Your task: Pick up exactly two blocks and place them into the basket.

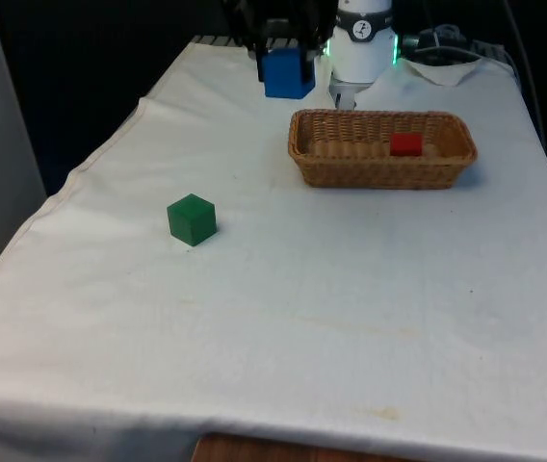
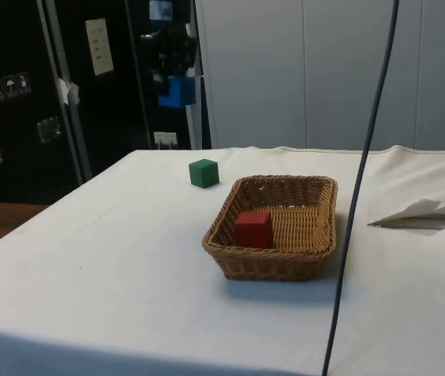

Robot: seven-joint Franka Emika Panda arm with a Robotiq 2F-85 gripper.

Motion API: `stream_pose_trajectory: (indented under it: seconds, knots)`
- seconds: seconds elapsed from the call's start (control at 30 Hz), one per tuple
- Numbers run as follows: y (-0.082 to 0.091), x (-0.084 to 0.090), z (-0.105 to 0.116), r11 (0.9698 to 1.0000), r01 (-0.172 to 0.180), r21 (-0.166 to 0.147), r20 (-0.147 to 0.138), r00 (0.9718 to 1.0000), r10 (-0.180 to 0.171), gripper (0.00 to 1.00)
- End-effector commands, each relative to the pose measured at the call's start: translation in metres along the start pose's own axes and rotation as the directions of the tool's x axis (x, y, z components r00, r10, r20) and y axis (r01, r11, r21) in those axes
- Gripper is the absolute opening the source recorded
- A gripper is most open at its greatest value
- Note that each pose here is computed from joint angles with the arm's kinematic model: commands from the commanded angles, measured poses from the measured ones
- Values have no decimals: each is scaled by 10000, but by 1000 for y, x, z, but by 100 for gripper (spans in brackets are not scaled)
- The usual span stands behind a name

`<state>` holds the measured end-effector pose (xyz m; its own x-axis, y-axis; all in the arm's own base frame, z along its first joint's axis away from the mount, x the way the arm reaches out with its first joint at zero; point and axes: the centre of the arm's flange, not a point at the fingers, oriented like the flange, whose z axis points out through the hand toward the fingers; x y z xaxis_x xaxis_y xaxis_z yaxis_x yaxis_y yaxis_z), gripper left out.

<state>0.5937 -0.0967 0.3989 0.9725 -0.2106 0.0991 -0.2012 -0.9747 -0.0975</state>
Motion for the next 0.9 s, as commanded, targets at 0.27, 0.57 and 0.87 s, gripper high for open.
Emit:
stream_pose_trajectory:
  seconds: [0.27,0.57,0.87]
  knots:
    - [7,-29,9,9996,257,83,155,9995,-258,1]
    - [15,-54,27,9988,484,-112,348,9982,-480,1]
    - [24,-76,34,9959,748,-503,492,9962,-724,1]
